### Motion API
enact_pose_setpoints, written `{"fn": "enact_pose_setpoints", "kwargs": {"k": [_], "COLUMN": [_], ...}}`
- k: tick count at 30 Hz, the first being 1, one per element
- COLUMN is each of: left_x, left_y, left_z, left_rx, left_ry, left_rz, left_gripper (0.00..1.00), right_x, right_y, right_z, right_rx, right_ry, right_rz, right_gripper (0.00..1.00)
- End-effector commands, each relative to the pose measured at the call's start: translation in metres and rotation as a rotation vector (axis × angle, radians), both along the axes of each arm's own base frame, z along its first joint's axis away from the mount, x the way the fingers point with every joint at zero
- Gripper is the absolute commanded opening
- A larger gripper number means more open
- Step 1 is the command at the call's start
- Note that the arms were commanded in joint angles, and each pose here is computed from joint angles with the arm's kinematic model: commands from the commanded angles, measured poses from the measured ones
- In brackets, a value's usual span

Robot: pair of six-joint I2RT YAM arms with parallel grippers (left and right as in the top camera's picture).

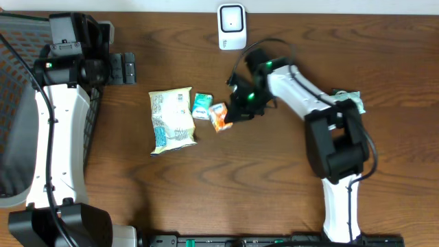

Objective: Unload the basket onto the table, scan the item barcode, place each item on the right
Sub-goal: 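Reach the right gripper to the orange Kleenex pack and grasp it, then lift the orange pack and carry it toward the scanner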

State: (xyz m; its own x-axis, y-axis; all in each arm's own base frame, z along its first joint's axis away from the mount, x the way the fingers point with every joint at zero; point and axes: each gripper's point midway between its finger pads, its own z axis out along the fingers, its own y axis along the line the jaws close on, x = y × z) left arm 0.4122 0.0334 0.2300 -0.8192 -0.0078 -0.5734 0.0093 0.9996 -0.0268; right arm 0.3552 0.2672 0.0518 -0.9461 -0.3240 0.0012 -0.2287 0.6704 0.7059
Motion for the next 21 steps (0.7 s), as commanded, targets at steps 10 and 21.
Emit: {"fn": "enact_pose_setpoints", "kwargs": {"k": [10,21], "left_x": [0.001,0.001], "left_y": [0.0,0.0], "left_z": [0.004,0.004], "left_rx": [0.013,0.013], "left_ry": [-0.008,-0.008], "left_rz": [-0.009,-0.009], "left_gripper": [0.98,0.98], "right_x": [0.013,0.028], "right_y": [-0.035,-0.082], "right_z": [0.154,0.181], "right_rx": [0.665,0.808], "right_ry": [-0.121,-0.124], "right_rz": [-0.029,-0.164], "right_gripper": [0.01,0.01]}}
